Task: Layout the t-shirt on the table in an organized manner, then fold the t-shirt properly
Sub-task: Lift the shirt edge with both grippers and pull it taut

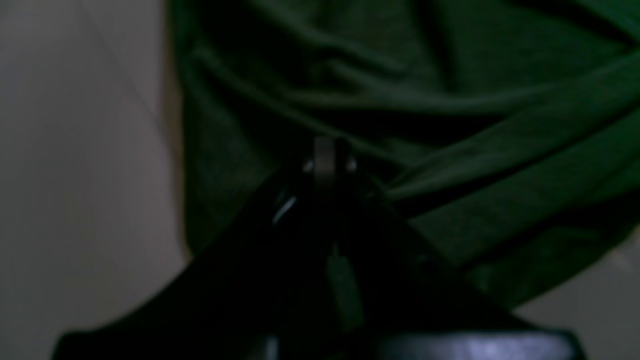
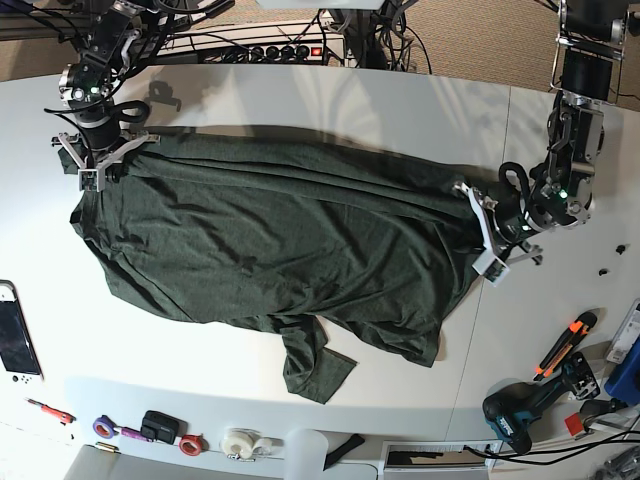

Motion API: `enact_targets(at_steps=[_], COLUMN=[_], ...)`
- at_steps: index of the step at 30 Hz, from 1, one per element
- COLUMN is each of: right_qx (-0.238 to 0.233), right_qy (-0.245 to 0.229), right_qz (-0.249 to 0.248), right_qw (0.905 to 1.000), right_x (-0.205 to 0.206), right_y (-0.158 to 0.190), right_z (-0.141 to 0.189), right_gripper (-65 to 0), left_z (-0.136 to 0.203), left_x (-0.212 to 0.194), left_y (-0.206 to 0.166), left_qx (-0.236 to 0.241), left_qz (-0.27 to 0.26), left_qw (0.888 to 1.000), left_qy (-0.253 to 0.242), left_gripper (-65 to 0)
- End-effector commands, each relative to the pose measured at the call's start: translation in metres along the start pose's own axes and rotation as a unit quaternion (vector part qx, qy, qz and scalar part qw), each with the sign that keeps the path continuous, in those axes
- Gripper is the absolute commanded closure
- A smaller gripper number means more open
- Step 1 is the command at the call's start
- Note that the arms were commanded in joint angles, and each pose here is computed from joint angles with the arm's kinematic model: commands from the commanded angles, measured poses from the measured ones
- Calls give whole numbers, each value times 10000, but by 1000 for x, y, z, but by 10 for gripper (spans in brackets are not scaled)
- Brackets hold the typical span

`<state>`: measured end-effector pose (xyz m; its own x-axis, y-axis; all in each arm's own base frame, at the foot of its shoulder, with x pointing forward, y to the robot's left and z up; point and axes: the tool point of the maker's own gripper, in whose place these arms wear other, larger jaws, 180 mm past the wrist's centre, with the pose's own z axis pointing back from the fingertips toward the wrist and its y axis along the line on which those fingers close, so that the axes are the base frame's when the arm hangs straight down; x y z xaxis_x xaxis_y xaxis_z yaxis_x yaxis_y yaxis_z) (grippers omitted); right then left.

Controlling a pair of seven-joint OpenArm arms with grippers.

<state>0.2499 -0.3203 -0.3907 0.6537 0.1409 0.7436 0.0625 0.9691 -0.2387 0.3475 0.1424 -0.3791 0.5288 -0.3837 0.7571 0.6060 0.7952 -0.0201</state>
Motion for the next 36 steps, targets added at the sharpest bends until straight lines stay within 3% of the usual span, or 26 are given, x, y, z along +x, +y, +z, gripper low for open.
enact_targets(at_steps=[1, 12, 21, 27, 36], right_qx=[-69, 18, 332, 711, 1067], right_qy=[24, 419, 1459, 1412, 1483], right_qz=[34, -83, -198, -115, -49], right_qw=[10000, 9991, 9885, 9874, 9832], right_x=[1, -17, -97, -101, -112], right_y=[-7, -3, -15, -26, -20], right_z=[1, 1, -3, 12, 24], right_gripper=[0, 0, 0, 0, 0], left_z=[4, 2, 13, 28, 44], left_x=[8, -67, -97, -115, -118], left_y=[7, -4, -11, -34, -72], left_qx=[47, 199, 84, -210, -421], left_qz=[-39, 300, 385, 544, 161], left_qw=[9999, 9966, 9908, 9870, 9871], left_qy=[-115, 739, 1293, 1496, 1535], left_gripper=[0, 0, 0, 0, 0])
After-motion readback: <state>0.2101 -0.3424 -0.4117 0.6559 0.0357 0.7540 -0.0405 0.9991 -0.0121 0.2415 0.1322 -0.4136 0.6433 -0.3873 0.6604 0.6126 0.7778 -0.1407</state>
